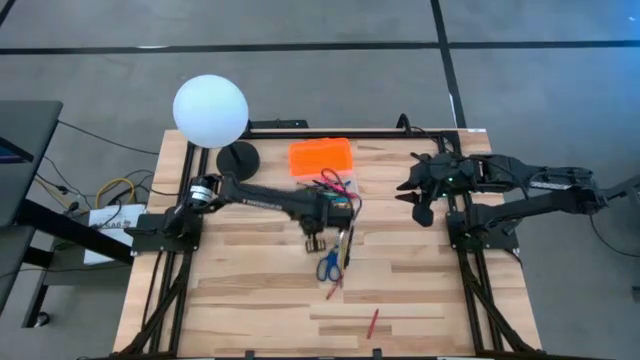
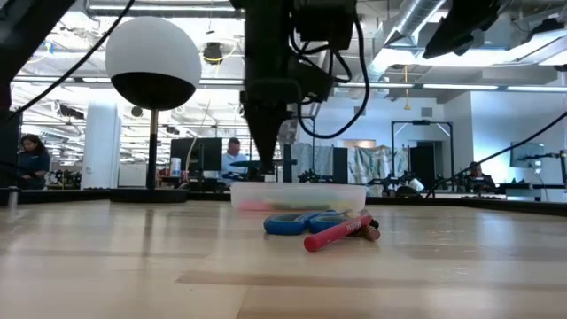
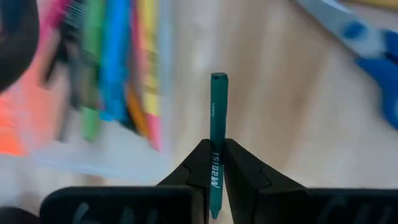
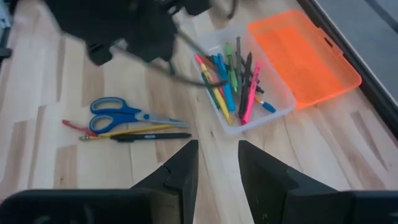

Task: Pick & place school supplies into a supply box
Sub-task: Put the green crayon into the supply box, then put the black pen into the supply box

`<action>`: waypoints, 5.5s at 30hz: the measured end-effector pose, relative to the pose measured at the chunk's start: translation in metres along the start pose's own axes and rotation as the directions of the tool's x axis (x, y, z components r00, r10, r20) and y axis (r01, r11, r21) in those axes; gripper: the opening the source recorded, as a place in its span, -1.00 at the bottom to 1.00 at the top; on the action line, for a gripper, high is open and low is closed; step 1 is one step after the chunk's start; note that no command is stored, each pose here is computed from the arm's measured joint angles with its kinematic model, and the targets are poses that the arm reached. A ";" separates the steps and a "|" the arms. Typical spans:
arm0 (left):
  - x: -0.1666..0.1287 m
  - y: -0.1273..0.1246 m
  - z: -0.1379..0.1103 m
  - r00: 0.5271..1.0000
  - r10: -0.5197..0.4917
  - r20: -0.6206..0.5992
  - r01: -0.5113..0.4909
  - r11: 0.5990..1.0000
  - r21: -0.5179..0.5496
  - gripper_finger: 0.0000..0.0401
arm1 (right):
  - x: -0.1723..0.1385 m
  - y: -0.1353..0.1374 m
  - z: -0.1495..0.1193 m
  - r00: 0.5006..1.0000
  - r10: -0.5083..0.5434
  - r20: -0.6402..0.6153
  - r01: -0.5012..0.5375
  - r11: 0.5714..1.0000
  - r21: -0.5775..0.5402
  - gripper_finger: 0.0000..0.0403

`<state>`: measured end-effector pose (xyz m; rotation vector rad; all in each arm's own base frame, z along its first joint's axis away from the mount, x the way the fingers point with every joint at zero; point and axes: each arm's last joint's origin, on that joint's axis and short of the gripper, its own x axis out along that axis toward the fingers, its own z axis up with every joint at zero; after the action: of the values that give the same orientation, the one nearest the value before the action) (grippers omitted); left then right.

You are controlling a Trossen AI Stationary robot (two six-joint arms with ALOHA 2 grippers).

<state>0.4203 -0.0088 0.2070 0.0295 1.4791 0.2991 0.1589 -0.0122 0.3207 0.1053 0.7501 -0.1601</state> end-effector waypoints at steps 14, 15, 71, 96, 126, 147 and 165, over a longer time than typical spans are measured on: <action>0.023 0.105 0.020 0.995 0.036 0.088 -0.030 0.997 -0.073 -0.90 | 0.016 -0.001 0.002 0.995 -0.081 -0.064 0.089 0.986 0.142 -0.47; 0.023 0.108 0.020 0.996 0.038 0.086 -0.032 0.997 -0.070 -0.90 | 0.017 0.000 0.002 0.994 -0.079 -0.069 0.089 0.986 0.143 -0.47; -0.174 -0.019 -0.093 0.938 0.231 0.258 -0.148 0.942 -0.302 -0.45 | 0.206 0.074 -0.014 0.893 0.258 -0.368 -0.430 0.726 -0.537 -0.47; -0.186 -0.067 -0.122 0.877 0.286 0.387 -0.138 0.920 -0.367 -0.45 | 0.243 0.065 -0.028 0.898 0.203 -0.391 -0.423 0.643 -0.638 -0.47; -0.186 -0.066 -0.122 0.867 0.303 0.396 -0.167 0.925 -0.343 -0.45 | 0.241 0.059 -0.019 0.872 0.268 -0.410 -0.477 0.655 -0.586 -0.47; -0.186 -0.066 -0.121 0.866 0.305 0.397 -0.172 0.925 -0.338 -0.45 | 0.240 0.059 -0.017 0.832 0.317 -0.455 -0.553 0.530 -0.643 -0.47; -0.186 -0.066 -0.121 0.852 0.327 0.409 -0.187 0.919 -0.347 -0.45 | 0.244 0.045 -0.022 0.852 0.294 -0.433 -0.522 0.534 -0.665 -0.47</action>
<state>0.3018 -0.1320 0.3632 0.0576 0.9409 0.6867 0.3279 0.0089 0.1387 -0.5346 0.9951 0.6708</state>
